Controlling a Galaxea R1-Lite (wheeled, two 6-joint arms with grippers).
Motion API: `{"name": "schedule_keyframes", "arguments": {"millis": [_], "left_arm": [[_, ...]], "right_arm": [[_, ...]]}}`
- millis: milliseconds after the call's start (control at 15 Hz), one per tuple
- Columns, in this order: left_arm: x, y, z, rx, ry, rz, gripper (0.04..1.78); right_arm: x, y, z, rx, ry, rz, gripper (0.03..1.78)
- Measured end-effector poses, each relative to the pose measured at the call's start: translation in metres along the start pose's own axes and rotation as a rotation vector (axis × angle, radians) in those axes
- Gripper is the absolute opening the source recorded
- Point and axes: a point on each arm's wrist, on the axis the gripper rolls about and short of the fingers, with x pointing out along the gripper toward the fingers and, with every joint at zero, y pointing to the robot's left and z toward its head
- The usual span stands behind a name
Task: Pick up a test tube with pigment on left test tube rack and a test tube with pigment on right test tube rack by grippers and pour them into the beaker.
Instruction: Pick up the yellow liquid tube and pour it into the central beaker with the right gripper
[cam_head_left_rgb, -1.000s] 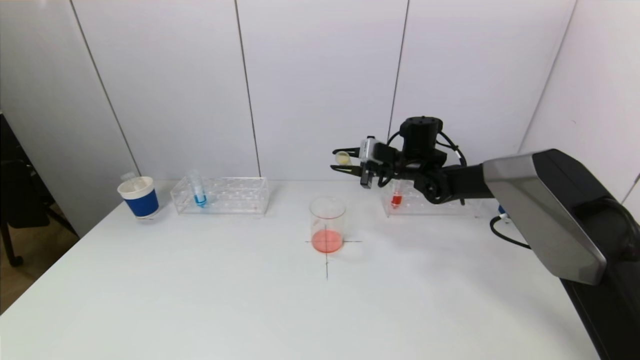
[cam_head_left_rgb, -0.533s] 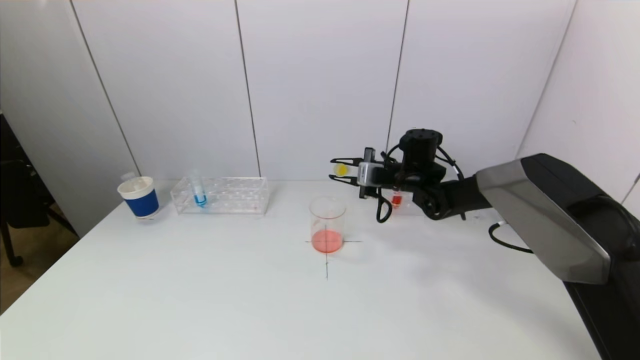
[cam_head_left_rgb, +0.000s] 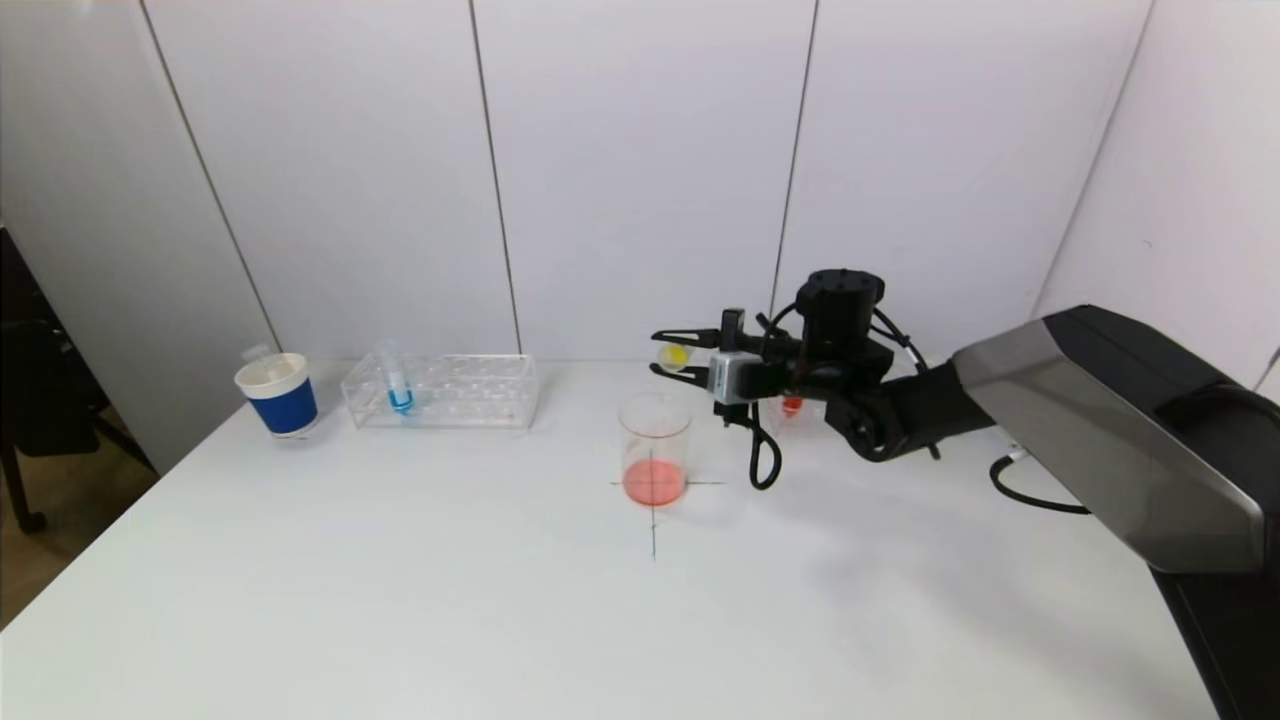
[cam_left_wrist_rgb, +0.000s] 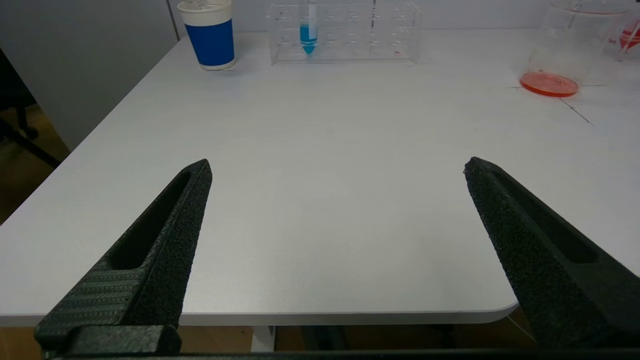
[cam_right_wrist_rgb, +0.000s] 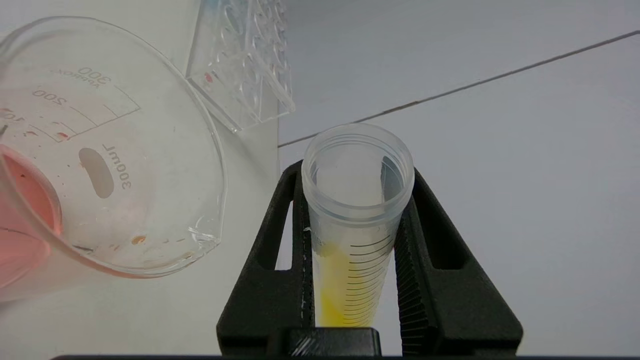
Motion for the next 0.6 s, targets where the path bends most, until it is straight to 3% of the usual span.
{"name": "schedule_keyframes", "arguments": {"millis": [600], "left_arm": [[0.0000, 0.0000, 0.0000, 0.000, 0.000, 0.000, 1.76]], "right_arm": [[-0.0011, -0.0032, 0.0061, -0.131, 0.003, -0.003, 0.52]]}}
